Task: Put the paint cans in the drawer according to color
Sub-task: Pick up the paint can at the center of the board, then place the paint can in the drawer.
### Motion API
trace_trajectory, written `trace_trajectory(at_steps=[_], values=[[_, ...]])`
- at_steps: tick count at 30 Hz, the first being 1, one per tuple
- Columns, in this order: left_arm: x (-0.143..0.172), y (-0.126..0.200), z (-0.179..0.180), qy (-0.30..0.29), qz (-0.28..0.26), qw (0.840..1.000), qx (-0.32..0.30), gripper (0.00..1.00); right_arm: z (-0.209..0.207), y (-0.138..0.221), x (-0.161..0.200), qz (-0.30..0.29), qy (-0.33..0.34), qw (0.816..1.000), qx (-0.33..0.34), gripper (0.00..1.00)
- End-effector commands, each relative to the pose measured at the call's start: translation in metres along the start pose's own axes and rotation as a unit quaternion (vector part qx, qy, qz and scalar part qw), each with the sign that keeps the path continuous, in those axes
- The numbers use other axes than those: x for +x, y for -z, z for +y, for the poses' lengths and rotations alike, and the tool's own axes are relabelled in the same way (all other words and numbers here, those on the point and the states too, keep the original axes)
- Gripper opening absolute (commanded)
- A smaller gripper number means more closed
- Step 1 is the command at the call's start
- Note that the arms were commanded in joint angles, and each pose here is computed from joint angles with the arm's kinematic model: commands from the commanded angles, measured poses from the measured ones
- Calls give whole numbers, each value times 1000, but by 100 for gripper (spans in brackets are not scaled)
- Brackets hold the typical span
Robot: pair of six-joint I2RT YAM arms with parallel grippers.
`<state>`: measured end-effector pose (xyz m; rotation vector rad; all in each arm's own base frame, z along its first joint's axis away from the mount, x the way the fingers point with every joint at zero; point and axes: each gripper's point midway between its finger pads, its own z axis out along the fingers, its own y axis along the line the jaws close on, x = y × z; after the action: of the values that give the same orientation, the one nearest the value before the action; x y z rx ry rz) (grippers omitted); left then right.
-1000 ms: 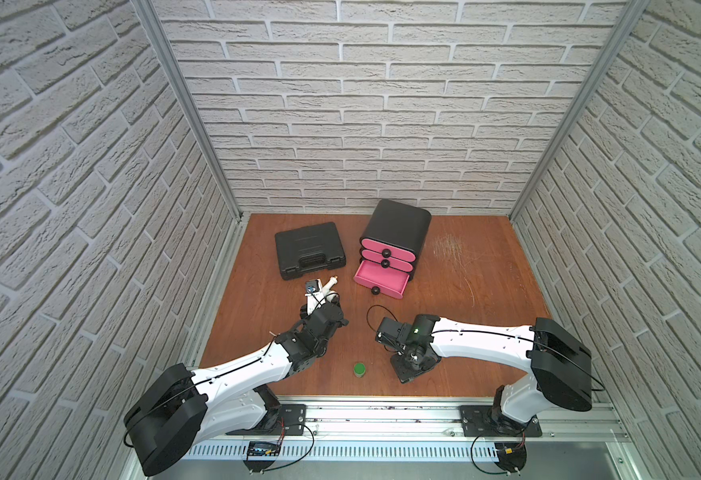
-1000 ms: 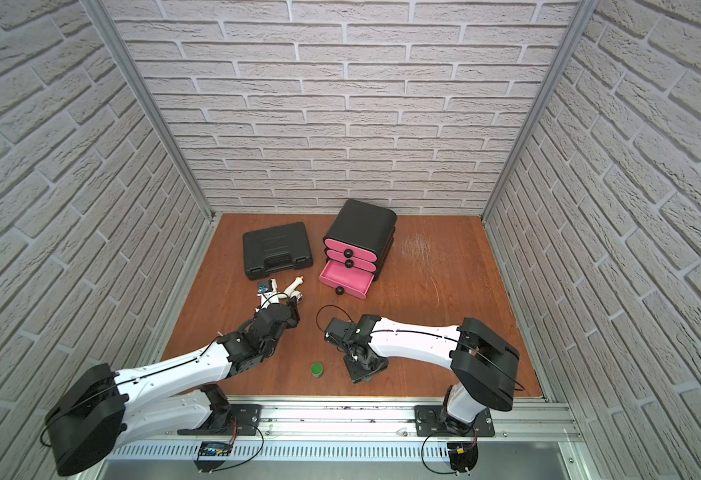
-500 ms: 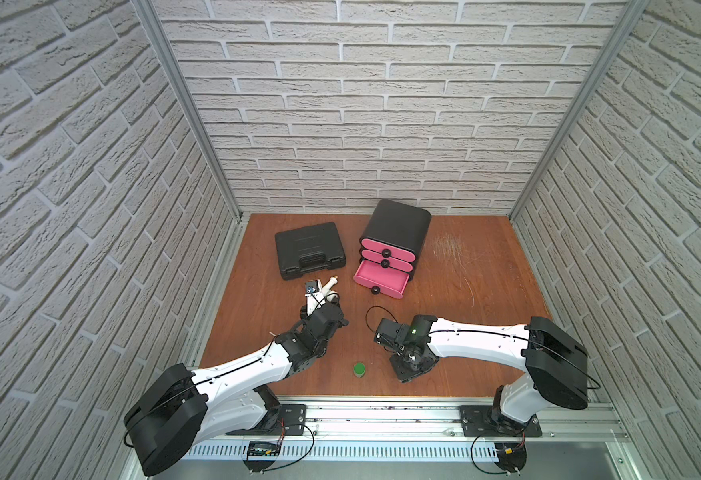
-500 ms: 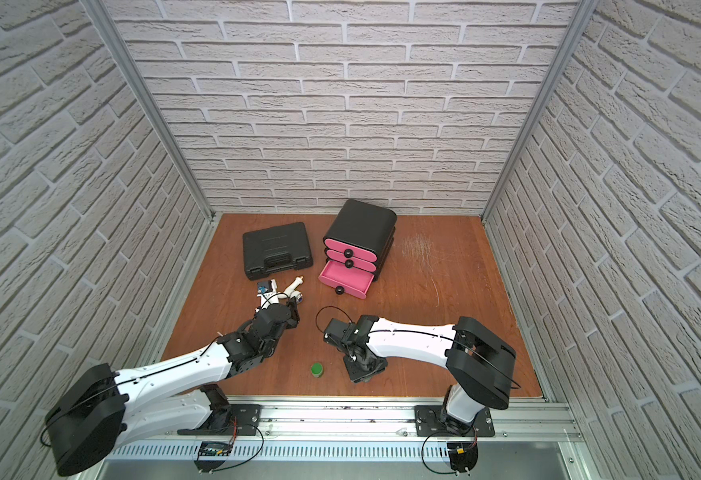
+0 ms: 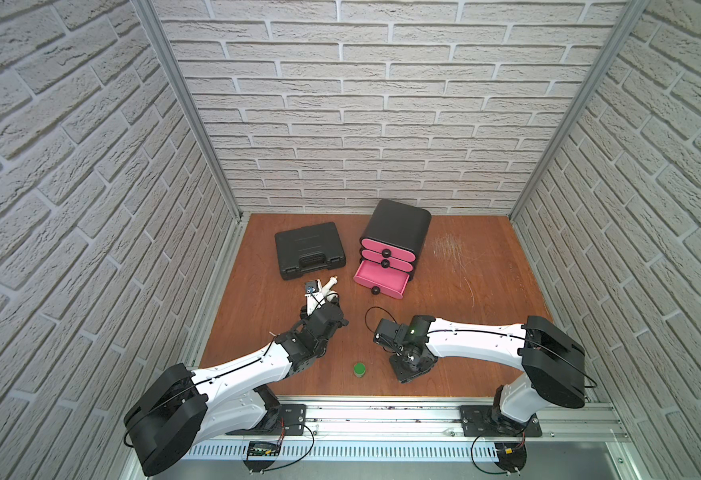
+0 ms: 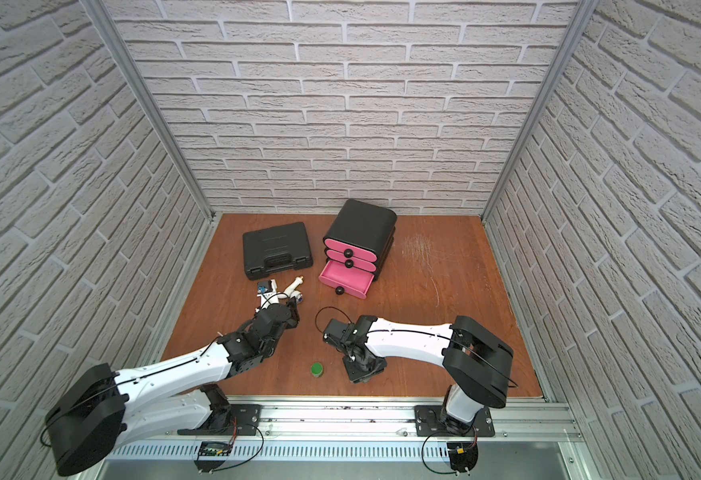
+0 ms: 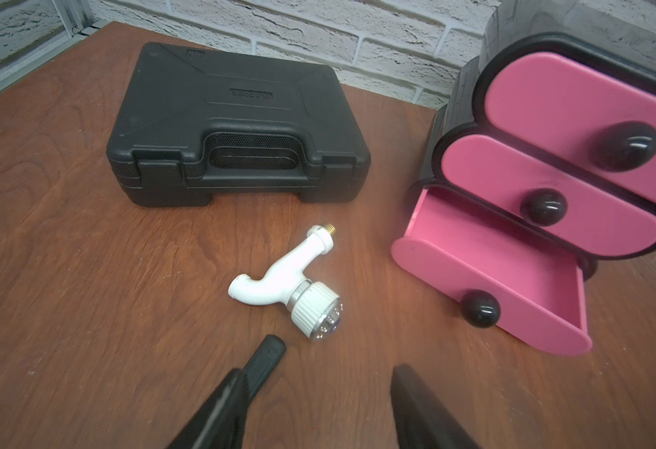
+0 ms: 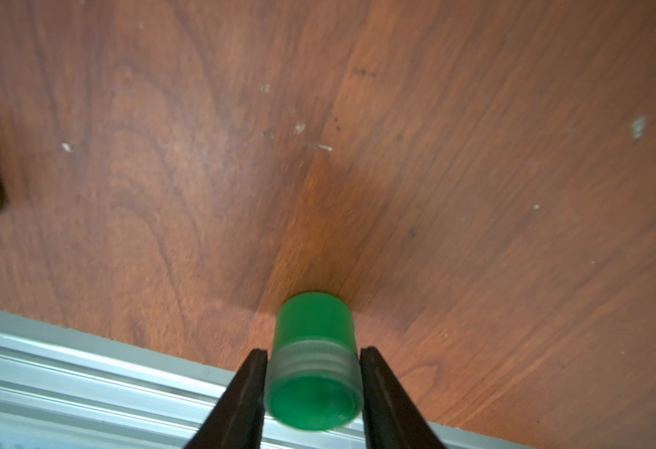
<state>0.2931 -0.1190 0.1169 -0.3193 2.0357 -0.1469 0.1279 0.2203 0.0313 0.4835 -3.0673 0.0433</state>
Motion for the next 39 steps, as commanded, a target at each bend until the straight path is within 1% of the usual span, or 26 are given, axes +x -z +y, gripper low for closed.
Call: trace_trajectory(at_steps=[1, 5, 9, 14, 17, 22, 27, 31, 34, 37, 38, 39], values=[[1, 0, 4, 4, -3, 1000, -3, 62, 3, -3, 4, 10, 0, 1000, 1, 41], [0, 0, 6, 4, -5, 1000, -6, 62, 2, -4, 4, 14, 1, 1000, 6, 39], [0, 1, 7, 3, -6, 1000, -8, 62, 3, 0, 1, 8, 1, 1000, 6, 35], [-1, 2, 10, 2, -7, 1000, -11, 62, -3, 19, -7, -8, 13, 1000, 25, 34], [-2, 3, 14, 4, -3, 1000, -15, 62, -10, 37, -20, -22, 20, 999, 35, 33], [-1, 5, 25, 16, 6, 1000, -24, 62, -27, 77, -60, -59, 9, 998, 27, 33], [2, 8, 34, 23, 14, 999, -30, 62, -40, 109, -116, -97, -7, 995, 16, 33], [3, 11, 38, 27, 17, 999, -33, 62, -44, 128, -160, -126, -15, 992, 18, 33], [2, 14, 41, 26, 21, 999, -36, 61, -43, 137, -189, -145, -15, 989, 31, 33], [-1, 18, 43, 23, 21, 999, -37, 62, -44, 133, -210, -154, -23, 987, 37, 33], [-1, 20, 44, 22, 22, 999, -37, 61, -46, 123, -217, -147, -27, 988, 43, 33], [-1, 21, 45, 22, 23, 999, -37, 61, -48, 120, -223, -149, -32, 987, 43, 33]])
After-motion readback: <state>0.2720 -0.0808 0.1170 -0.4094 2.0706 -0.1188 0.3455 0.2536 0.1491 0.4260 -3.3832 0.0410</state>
